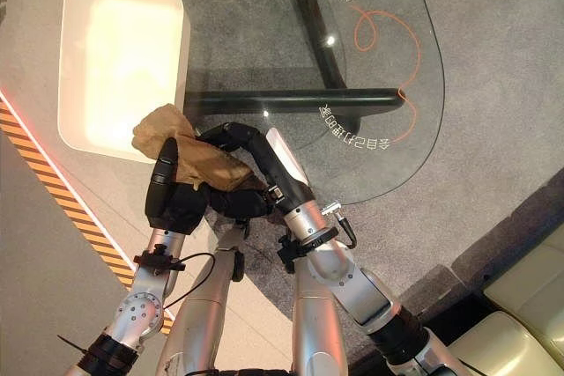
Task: Wipe the table with a cloth and put it in the basket.
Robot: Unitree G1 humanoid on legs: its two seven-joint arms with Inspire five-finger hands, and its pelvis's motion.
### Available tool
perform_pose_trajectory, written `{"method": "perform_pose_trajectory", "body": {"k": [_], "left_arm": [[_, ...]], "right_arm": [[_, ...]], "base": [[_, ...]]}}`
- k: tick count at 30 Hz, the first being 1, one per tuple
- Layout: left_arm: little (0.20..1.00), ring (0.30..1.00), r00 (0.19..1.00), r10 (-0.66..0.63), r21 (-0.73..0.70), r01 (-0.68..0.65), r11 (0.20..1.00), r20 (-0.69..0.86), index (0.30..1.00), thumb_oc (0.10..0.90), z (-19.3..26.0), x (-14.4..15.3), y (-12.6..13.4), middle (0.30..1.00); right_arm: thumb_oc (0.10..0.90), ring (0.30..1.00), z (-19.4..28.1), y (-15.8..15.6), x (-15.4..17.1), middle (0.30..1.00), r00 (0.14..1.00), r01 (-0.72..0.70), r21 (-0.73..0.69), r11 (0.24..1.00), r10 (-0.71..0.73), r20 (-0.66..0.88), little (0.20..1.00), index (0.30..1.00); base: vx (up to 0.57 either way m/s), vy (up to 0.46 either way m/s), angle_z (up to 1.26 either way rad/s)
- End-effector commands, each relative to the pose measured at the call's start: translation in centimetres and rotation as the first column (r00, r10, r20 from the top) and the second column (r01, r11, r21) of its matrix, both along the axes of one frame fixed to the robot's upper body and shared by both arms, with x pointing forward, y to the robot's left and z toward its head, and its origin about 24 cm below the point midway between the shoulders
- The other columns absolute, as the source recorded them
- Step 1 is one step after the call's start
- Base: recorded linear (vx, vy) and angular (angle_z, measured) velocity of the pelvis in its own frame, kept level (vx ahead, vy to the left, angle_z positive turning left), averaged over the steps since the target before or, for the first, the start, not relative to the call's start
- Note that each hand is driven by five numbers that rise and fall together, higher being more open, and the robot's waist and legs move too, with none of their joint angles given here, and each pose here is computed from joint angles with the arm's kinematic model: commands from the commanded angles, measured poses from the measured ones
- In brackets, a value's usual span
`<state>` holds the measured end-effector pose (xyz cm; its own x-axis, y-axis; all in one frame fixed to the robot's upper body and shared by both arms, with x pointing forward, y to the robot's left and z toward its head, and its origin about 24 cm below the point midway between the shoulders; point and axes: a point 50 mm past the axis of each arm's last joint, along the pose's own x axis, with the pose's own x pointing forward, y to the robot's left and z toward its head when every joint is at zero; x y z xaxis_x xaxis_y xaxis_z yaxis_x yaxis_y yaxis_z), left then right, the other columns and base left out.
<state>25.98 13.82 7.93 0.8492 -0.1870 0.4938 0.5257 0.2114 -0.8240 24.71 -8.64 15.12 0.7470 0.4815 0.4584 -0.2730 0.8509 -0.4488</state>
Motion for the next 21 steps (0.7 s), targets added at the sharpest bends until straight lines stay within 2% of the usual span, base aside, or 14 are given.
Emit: {"method": "perform_pose_trajectory", "body": {"k": [1, 21], "left_arm": [[0.200, 0.300, 0.931, 0.020, -0.068, 0.005, 0.998, 0.364, 0.300, 0.100, 5.8, -2.6, 0.9, 0.300], [0.200, 0.300, 0.919, 0.074, -0.062, -0.054, 0.997, 0.386, 0.300, 0.100, 6.0, -2.7, 1.9, 0.300]], "right_arm": [[0.800, 0.900, 4.1, -3.2, -0.5, 0.900, 0.967, 0.128, 0.187, 0.974, -0.164, 0.194, 0.900, 0.900], [0.800, 0.900, 4.3, -4.2, -0.9, 0.900, 0.956, 0.158, 0.239, 0.958, -0.209, 0.206, 0.900, 0.900]], "base": [[0.00, 0.000, 0.00], [0.00, 0.000, 0.00]]}}
